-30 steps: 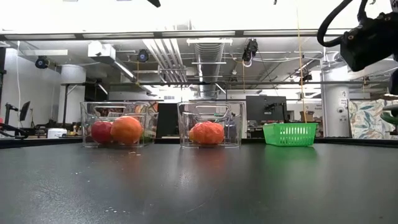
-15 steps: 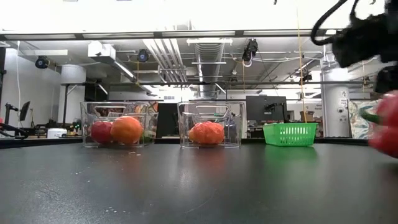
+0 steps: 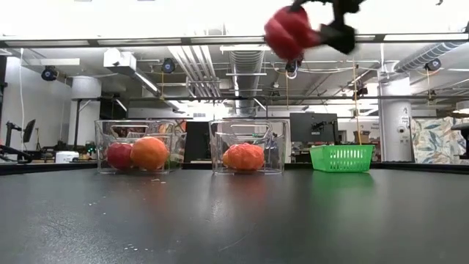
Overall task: Sort produce into baskets
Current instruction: Put the red bell pepper into the right transparent bin, then put the mushroom into the green bin
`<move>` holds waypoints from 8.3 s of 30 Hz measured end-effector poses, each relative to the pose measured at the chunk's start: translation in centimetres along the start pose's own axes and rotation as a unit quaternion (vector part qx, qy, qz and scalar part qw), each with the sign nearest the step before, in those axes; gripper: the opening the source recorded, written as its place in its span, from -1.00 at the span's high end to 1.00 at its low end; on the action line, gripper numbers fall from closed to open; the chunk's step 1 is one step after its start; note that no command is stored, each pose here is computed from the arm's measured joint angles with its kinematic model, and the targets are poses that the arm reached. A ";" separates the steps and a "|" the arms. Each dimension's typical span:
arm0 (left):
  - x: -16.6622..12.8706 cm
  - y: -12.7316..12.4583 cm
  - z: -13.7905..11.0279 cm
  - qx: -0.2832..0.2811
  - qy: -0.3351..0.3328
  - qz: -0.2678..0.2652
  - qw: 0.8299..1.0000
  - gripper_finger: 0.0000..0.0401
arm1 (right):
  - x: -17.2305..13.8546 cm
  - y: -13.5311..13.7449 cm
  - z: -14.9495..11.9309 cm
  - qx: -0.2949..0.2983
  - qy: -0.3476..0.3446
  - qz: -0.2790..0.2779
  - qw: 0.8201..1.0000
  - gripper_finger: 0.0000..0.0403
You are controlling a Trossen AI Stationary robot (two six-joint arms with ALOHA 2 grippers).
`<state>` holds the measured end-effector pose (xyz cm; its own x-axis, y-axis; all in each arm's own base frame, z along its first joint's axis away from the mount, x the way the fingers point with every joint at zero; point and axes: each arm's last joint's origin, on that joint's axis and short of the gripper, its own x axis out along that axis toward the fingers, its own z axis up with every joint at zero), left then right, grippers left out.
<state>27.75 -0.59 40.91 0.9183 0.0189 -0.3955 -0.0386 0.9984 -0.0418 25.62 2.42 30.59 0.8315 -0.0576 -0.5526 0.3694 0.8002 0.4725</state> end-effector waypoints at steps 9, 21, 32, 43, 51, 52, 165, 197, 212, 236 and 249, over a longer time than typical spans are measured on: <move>-2.1 0.4 -2.5 -0.060 -0.142 -0.058 0.986 -0.15 | -0.6 1.6 5.8 -0.085 -0.153 0.081 0.981 -0.56; -3.4 0.8 -4.3 -0.185 -0.222 -0.060 0.956 -0.15 | -0.8 6.2 10.6 -0.186 -0.196 0.159 0.950 -0.56; -3.2 0.7 -3.6 -0.160 -0.233 -0.045 0.958 -0.42 | -0.5 6.5 11.0 -0.199 -0.176 0.147 0.953 -0.57; -3.4 0.8 -3.1 -0.116 -0.212 -0.014 0.970 -0.57 | 0.2 3.2 12.0 -0.167 -0.173 0.010 0.971 -0.57; -5.6 1.5 -3.1 -0.154 -0.085 0.119 0.977 -0.57 | 5.8 -8.1 13.9 0.023 -0.061 -0.192 0.979 -0.57; -6.0 1.6 -3.1 -0.157 -0.065 0.134 0.976 -0.57 | 6.5 -9.4 14.0 0.044 -0.044 -0.204 0.977 -0.57; -0.4 1.8 -7.1 -0.116 0.177 0.204 0.956 -0.57 | -1.9 3.5 -14.0 0.320 0.359 -0.286 0.829 -0.79; -0.4 1.9 -7.1 -0.111 0.178 0.205 0.956 -0.57 | 1.6 -1.4 -19.8 0.328 0.367 -0.326 0.807 -0.32; -0.4 1.9 -7.1 -0.111 0.178 0.206 0.956 -0.57 | 2.0 -1.5 -20.2 0.325 0.365 -0.335 0.806 0.43; -0.4 1.8 -7.2 -0.157 0.172 0.203 0.951 -0.57 | 2.7 -4.8 -5.4 0.289 0.140 -0.222 0.921 0.61; -0.6 1.6 -7.7 -0.209 0.196 0.200 0.937 -0.57 | 0.4 -16.9 6.5 0.223 0.106 -0.357 0.901 0.60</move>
<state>24.11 0.60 34.00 0.5855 0.2842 -0.7592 -0.5753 0.8055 -0.1422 22.40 -15.03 26.81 0.2360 -0.3099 -0.9210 0.9476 0.2832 0.1475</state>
